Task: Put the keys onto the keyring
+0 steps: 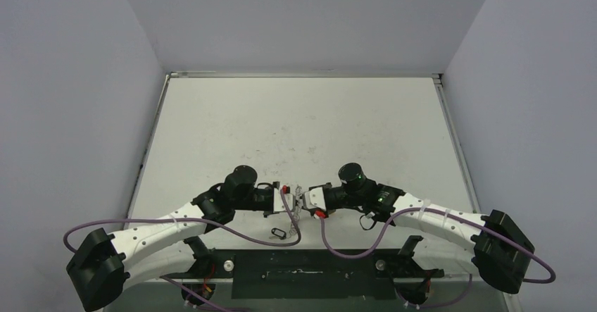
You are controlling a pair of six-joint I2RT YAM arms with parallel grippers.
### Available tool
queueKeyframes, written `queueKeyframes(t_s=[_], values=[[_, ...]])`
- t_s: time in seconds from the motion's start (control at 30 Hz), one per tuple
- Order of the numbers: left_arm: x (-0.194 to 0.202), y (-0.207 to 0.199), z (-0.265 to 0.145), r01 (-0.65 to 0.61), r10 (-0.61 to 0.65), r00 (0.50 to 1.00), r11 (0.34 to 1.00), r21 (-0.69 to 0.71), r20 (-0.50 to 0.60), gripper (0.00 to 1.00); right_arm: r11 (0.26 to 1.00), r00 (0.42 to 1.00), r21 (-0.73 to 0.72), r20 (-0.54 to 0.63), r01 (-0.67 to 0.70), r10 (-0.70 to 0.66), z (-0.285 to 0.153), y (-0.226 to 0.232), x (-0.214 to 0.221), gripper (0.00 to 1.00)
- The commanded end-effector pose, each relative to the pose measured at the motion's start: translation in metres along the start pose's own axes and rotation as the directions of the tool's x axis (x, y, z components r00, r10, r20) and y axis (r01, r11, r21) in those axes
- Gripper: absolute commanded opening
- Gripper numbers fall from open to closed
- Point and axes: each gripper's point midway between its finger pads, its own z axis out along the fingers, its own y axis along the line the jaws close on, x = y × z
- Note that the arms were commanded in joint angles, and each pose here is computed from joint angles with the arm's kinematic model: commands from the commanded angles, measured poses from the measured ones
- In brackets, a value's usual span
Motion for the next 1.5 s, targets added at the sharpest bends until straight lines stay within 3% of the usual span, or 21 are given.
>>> queueKeyframes(t_s=[0.0, 0.17, 0.33, 0.53, 0.67, 0.73, 1.03, 1.47], values=[[-0.034, 0.013, 0.001, -0.056, 0.058, 0.995, 0.998, -0.019, 0.086, 0.00, 0.999, 0.994, 0.024, 0.105, 0.038, -0.040, 0.009, -0.014, -0.032, 0.27], [-0.035, 0.013, 0.001, -0.057, 0.059, 0.994, 0.998, -0.023, 0.094, 0.00, 0.999, 0.992, 0.037, 0.122, 0.023, -0.027, 0.014, -0.012, -0.033, 0.19], [-0.035, 0.012, 0.001, -0.056, 0.058, 0.994, 0.998, -0.022, 0.098, 0.00, 0.999, 0.994, 0.049, 0.112, 0.010, -0.016, 0.016, -0.015, -0.032, 0.00], [-0.031, 0.012, -0.003, -0.035, 0.039, 0.995, 0.998, -0.048, 0.095, 0.00, 0.995, 0.994, 0.089, 0.101, -0.044, 0.035, 0.011, -0.019, -0.029, 0.00], [-0.028, 0.014, -0.010, -0.005, 0.014, 0.996, 0.995, -0.099, 0.092, 0.34, 0.989, 0.987, 0.110, 0.138, -0.097, 0.081, 0.009, -0.022, -0.029, 0.00], [-0.023, 0.013, -0.015, 0.021, -0.008, 0.995, 0.992, -0.126, 0.099, 0.37, 0.984, 0.981, 0.122, 0.163, -0.127, 0.106, 0.008, -0.024, -0.029, 0.00], [-0.020, 0.013, -0.027, 0.152, -0.094, 0.966, 0.960, -0.235, 0.240, 0.32, 0.966, 0.939, 0.114, 0.288, -0.230, 0.190, 0.012, -0.024, -0.040, 0.00], [-0.027, 0.017, -0.027, 0.149, -0.062, 0.947, 0.955, -0.258, 0.316, 0.20, 0.954, 0.892, 0.097, 0.392, -0.283, 0.225, 0.011, -0.023, -0.053, 0.00]])
